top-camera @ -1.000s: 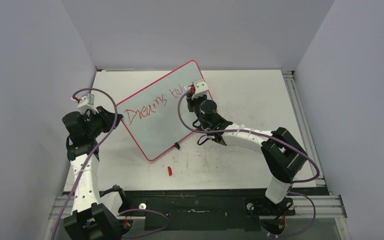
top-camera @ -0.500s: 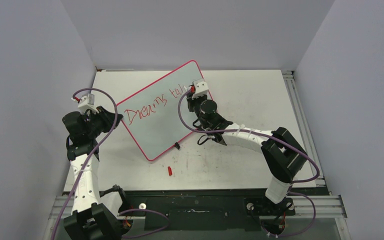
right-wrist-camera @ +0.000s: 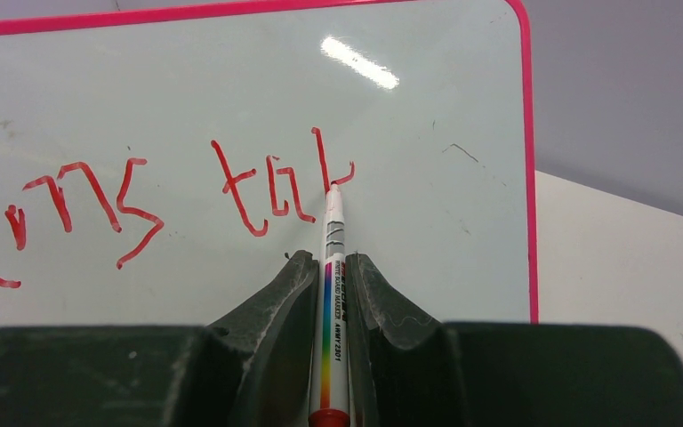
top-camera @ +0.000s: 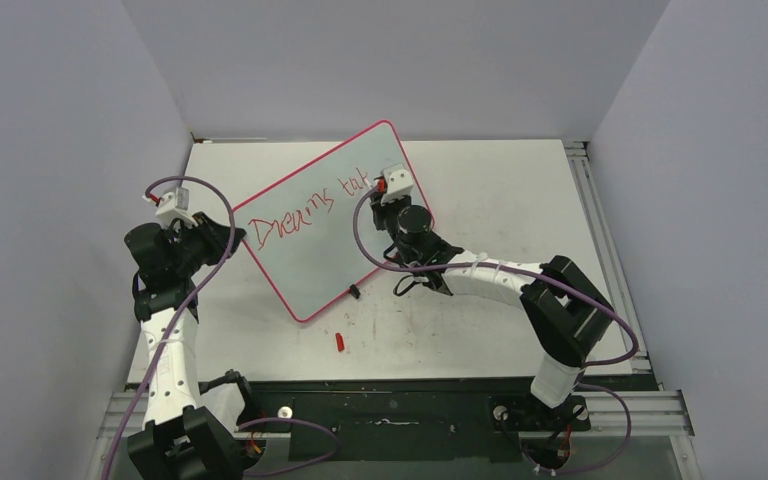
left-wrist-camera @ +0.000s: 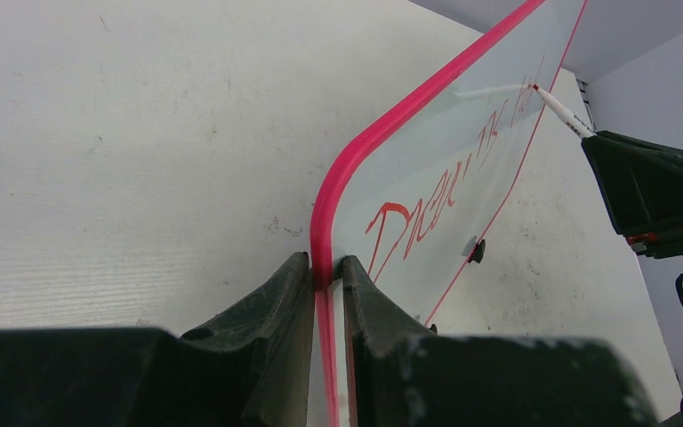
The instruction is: Write a sentence on the whiteboard
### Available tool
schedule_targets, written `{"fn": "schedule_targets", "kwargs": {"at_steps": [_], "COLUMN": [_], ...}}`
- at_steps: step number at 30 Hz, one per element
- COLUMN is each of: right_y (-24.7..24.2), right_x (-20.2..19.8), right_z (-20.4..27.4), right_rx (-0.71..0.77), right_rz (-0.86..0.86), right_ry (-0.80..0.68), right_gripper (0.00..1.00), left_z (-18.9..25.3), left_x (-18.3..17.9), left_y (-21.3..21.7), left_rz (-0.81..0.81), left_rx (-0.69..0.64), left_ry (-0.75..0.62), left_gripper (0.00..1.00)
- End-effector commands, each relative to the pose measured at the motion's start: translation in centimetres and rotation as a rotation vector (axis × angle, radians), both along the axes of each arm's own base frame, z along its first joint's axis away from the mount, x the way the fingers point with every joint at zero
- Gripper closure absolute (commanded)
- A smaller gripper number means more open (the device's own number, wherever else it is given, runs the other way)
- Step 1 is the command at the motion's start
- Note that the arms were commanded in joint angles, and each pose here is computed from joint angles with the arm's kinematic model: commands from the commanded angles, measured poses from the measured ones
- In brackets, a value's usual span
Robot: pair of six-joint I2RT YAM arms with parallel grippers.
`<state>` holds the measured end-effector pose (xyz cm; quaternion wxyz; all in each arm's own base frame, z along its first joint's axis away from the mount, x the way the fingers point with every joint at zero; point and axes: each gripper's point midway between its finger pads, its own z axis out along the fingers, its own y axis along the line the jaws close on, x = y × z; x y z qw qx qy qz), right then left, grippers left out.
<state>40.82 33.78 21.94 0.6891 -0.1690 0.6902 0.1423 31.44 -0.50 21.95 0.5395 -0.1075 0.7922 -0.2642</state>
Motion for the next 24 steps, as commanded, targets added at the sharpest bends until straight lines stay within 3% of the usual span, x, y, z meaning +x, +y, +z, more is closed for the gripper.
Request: {"fn": "schedule_targets", "kwargs": {"at_steps": [1, 24], "right_y": [0.5, -1.7], "right_x": [-0.7, 0.0], "right_z": [1.7, 0.7], "right_rx": [0.041, 0.035], "right_rz": [0.021, -0.058], "right_ry": [-0.033, -0.008], "right_gripper": [0.95, 0.95], "left_z": [1.3, 1.3], "left_x": [0.0, -0.1], "left_y": [-0.7, -0.7], "left_rz": [-0.037, -0.034], "left_rx": [0.012, 0.014], "left_ry": [-0.045, -0.044], "left_gripper": [0.86, 0.86]}}
